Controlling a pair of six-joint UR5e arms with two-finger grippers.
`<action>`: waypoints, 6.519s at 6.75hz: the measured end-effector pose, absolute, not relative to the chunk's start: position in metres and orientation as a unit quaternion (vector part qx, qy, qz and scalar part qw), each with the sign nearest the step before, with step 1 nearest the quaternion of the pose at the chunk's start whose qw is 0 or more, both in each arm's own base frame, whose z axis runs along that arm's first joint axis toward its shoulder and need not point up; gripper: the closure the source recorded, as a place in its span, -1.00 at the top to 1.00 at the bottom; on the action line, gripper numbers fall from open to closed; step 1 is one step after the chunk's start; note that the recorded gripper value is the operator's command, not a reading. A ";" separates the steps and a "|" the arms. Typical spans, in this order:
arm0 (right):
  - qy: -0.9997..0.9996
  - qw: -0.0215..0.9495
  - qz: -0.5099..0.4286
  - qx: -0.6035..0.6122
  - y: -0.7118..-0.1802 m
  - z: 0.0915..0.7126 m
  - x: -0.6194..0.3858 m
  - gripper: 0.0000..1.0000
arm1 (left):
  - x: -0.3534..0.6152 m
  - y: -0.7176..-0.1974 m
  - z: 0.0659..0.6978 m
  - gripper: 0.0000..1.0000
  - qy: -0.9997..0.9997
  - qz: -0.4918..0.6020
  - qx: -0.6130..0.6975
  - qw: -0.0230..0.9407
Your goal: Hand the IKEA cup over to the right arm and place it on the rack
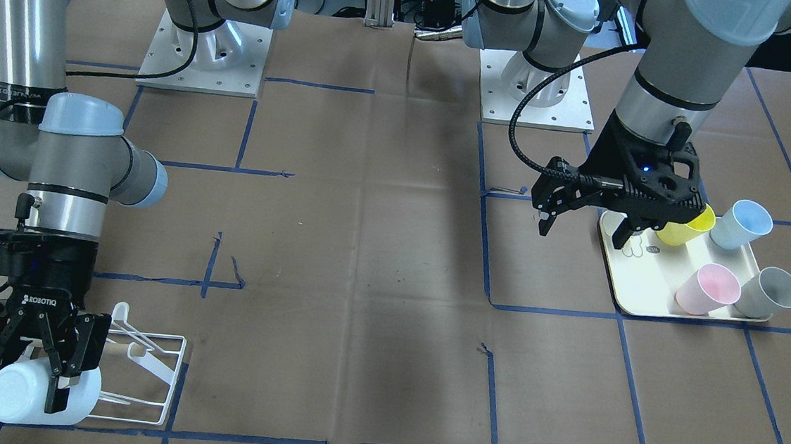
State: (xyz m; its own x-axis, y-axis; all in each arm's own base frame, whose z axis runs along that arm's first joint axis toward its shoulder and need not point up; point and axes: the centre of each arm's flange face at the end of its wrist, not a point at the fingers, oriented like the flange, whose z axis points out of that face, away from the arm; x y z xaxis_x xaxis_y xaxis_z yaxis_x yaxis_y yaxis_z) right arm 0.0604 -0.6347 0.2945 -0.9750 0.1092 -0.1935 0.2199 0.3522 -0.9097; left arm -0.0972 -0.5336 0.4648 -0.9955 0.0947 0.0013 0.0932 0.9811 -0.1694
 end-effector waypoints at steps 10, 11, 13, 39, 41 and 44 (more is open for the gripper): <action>0.829 0.045 -0.546 0.109 -0.637 0.285 0.068 1.00 | -0.031 -0.444 0.466 0.96 -0.999 -0.038 -0.004 0.012; 0.822 0.047 -0.558 0.106 -0.633 0.304 0.071 1.00 | -0.008 -0.438 0.458 0.96 -0.999 -0.044 0.003 0.016; 0.799 0.052 -0.591 0.096 -0.615 0.356 0.080 1.00 | 0.039 -0.424 0.439 0.96 -0.998 -0.050 0.012 0.024; 0.672 0.438 -0.421 0.424 -0.445 0.399 0.219 1.00 | 0.114 -0.408 0.355 -1.00 -0.999 -0.038 -0.009 -0.001; 0.673 0.437 -0.420 0.425 -0.445 0.397 0.219 1.00 | 0.116 -0.425 0.418 -1.00 -0.999 -0.033 -0.012 0.024; 0.674 0.436 -0.418 0.425 -0.445 0.396 0.219 1.00 | 0.107 -0.464 0.463 -1.00 -0.994 0.046 -0.027 0.092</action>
State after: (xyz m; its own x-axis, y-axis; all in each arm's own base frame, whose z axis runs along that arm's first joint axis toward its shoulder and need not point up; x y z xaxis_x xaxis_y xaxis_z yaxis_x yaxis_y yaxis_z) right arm 0.2188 -0.4453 0.3959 -0.2583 0.2087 -0.9433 0.9380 0.2879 -0.1931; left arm 0.1068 -0.4641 0.4633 -0.9817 0.0620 0.1800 0.0450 0.9942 -0.0973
